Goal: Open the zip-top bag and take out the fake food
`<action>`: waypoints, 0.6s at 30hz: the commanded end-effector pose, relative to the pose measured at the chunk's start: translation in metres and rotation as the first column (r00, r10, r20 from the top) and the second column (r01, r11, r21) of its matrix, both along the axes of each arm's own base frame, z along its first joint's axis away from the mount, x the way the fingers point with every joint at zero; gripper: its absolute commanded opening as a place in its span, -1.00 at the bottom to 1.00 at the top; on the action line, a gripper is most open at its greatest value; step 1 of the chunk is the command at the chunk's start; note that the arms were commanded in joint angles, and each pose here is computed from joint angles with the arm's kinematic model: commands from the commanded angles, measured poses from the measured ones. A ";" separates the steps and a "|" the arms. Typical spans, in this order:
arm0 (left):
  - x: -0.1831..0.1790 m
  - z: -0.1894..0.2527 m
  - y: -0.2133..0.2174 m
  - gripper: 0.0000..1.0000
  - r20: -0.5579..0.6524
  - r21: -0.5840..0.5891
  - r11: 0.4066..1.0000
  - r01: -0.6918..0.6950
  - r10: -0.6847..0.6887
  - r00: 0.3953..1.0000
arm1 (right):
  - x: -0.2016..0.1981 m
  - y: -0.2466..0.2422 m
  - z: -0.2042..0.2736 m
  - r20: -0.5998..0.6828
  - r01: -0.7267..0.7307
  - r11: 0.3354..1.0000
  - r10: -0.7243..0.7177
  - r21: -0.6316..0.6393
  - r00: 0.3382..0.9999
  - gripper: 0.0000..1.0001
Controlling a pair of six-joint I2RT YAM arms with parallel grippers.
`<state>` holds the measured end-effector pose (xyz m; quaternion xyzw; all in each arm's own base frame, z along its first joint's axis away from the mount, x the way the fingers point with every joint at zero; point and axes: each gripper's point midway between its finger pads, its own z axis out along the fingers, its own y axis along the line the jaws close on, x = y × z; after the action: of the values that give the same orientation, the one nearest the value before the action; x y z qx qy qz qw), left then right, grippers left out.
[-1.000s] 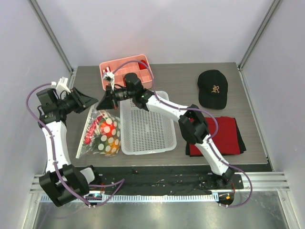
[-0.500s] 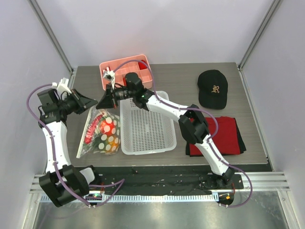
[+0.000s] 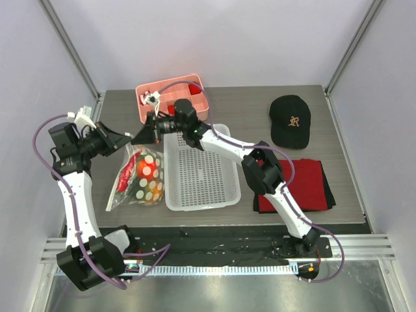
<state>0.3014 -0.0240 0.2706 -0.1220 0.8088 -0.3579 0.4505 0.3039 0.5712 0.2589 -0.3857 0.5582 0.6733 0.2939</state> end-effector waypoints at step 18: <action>-0.017 -0.031 0.000 -0.99 -0.099 -0.001 0.999 -0.054 0.054 0.994 | 0.088 -0.023 0.035 -0.390 0.404 0.911 -0.344 0.083 0.854 -0.98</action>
<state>0.3020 -0.0192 0.2519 -0.1474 0.8129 -0.3456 0.4451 0.3237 0.5762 0.2504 -0.2330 0.6239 0.7032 0.2490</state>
